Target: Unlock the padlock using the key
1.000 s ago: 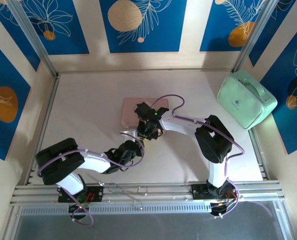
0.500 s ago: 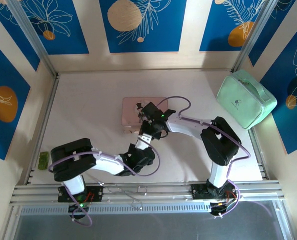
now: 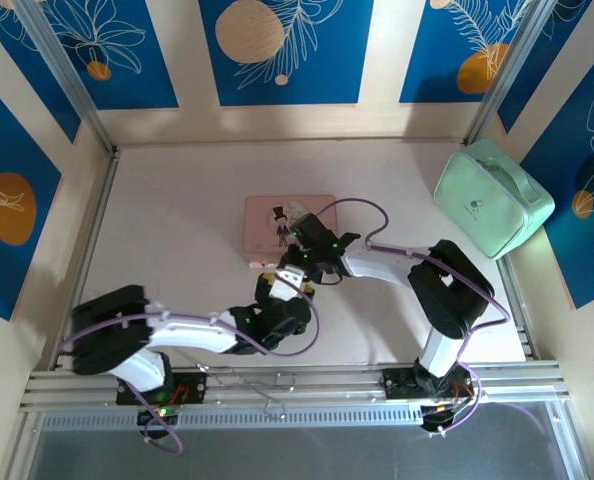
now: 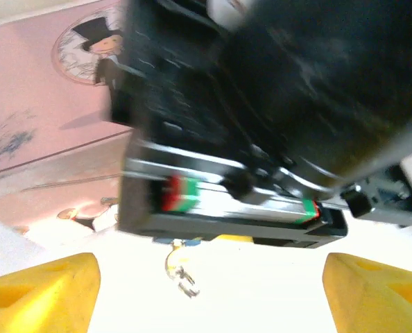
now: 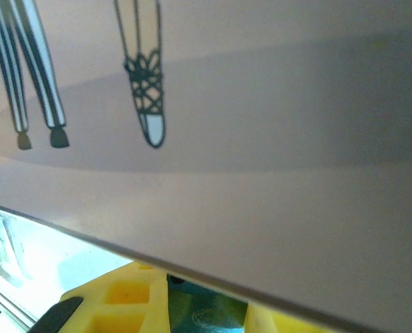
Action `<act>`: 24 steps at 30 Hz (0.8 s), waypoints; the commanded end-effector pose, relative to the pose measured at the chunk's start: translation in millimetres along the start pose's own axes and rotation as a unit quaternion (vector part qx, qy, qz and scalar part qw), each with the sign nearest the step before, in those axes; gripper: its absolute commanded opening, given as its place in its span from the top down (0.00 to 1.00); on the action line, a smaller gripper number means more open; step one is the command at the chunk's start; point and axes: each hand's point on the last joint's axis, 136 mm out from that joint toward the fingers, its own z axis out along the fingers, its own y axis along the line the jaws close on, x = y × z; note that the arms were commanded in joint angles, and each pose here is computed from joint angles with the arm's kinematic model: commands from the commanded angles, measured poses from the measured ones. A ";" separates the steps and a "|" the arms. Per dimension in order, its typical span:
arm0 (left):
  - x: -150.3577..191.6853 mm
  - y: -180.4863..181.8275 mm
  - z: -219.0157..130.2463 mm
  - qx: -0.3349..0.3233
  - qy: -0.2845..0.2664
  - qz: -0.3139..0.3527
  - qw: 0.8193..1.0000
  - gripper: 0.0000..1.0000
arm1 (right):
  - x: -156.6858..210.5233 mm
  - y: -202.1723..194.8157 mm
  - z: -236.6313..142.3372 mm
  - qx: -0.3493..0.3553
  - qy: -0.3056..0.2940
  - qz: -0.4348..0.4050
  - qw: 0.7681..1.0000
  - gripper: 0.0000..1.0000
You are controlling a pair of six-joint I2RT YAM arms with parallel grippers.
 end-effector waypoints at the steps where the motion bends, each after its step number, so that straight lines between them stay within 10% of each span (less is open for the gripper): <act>1: 18.5 32.4 -22.2 -0.021 0.058 -0.051 0.997 0.17 | 18.9 -36.9 16.8 0.059 0.037 0.018 0.997 0.97; 8: 17.7 90.1 -44.0 -0.027 0.138 -0.178 0.974 0.26 | 15.8 -37.2 20.1 0.069 0.028 0.004 0.997 0.96; 24: -33.6 100.3 2.7 0.013 0.189 -0.248 0.950 0.19 | 16.0 -30.8 13.7 0.098 -0.005 -0.070 0.993 0.95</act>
